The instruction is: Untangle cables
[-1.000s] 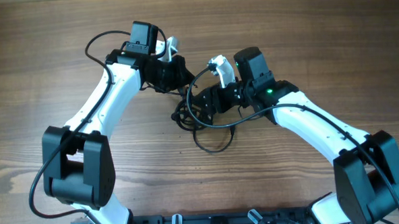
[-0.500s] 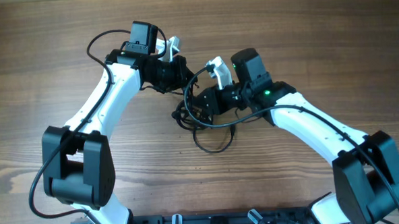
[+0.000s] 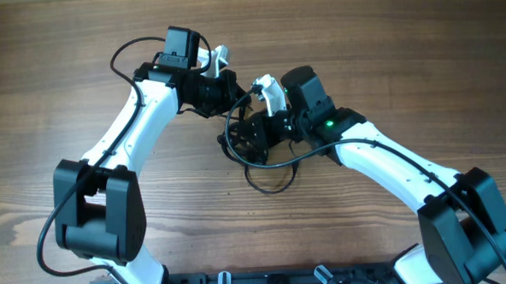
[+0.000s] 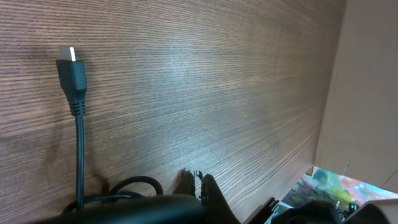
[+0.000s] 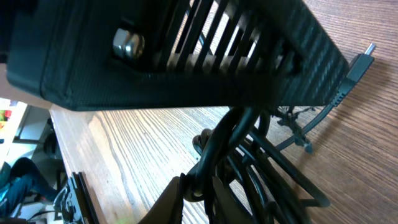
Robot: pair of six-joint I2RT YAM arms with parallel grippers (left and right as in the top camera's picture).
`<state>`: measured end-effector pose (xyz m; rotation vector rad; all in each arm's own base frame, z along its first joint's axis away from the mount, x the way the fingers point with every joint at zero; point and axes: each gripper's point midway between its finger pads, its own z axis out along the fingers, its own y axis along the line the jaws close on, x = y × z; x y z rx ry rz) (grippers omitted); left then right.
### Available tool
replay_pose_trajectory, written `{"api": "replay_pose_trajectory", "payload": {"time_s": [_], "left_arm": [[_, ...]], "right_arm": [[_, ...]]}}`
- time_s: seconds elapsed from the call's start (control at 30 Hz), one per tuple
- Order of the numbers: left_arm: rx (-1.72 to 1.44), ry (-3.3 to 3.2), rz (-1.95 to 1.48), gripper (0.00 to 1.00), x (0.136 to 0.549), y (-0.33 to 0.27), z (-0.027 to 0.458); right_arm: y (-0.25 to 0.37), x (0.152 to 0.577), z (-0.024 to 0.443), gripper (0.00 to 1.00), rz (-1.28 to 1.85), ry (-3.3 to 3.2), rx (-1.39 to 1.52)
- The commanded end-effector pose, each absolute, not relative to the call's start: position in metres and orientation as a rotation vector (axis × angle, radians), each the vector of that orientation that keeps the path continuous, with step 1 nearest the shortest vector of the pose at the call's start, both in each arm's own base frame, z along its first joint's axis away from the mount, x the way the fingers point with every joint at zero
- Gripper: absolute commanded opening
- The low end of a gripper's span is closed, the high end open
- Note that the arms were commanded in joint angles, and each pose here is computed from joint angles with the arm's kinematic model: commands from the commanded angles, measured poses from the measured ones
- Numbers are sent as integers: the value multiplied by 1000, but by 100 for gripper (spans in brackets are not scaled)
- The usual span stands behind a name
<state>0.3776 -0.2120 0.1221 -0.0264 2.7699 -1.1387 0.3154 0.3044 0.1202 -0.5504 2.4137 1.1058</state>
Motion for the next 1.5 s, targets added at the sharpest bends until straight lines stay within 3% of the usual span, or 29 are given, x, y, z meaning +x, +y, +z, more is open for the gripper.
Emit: {"api": "replay_pose_trajectory", "payload": {"time_s": [0.0, 0.27, 0.4, 0.67, 0.77, 0.93, 0.97, 1.2, 1.47], "left_arm": [[-14, 2781, -1193, 4, 373, -215, 119], [-14, 2781, -1193, 4, 373, -215, 119], [-14, 2781, -1193, 4, 373, -215, 119], [-14, 2781, -1193, 4, 373, -215, 119], [-14, 2781, -1193, 4, 373, -215, 119], [-14, 2781, -1193, 4, 373, -215, 119], [-14, 2781, -1193, 4, 373, -215, 119], [-14, 2781, -1192, 4, 373, -215, 119], [-83, 2800, -1083, 4, 379, -205, 111]], "right_arm": [[298, 333, 128, 24, 1005, 2381, -491], [290, 336, 121, 23, 924, 2392, -513], [289, 336, 121, 30, 911, 2380, -541], [289, 340, 128, 29, 985, 2359, -517], [289, 343, 131, 15, 998, 2355, -487], [288, 341, 129, 10, 997, 2369, -480], [287, 341, 128, 4, 991, 2374, -481], [260, 349, 107, 4, 769, 2454, -431], [241, 342, 152, 4, 796, 2412, -334]]}}
